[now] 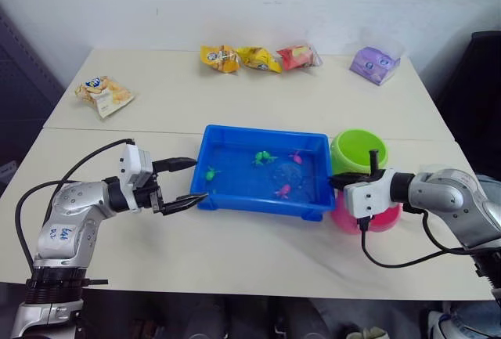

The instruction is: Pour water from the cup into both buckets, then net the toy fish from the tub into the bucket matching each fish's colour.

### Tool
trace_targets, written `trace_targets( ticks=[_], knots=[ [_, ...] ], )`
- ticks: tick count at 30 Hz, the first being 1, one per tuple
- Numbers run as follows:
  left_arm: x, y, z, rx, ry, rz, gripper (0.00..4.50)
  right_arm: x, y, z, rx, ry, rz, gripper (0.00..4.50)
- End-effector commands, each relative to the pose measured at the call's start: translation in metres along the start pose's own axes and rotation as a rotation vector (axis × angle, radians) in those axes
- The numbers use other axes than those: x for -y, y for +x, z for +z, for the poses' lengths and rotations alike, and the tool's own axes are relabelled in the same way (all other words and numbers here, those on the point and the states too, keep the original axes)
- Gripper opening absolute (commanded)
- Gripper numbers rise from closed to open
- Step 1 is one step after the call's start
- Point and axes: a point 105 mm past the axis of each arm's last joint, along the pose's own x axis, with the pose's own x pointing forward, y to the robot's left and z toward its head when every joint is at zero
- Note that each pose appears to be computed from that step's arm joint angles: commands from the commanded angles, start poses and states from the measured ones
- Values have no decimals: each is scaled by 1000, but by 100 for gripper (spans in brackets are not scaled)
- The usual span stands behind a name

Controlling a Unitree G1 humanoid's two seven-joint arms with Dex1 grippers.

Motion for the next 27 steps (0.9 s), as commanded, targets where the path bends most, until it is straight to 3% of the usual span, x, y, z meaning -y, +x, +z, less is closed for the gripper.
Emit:
trace_targets(
  ticks=[1, 14, 27],
  knots=[
    [3, 1, 13, 11, 38, -38, 444, 0, -2, 7, 18, 27, 34, 0],
    [-1, 4, 22, 9, 39, -49, 444, 14, -16, 19, 147, 507, -17, 0],
    [0, 16, 22, 36, 30, -99, 444, 30, -63, 19, 172, 714, -141, 0]
  ],
)
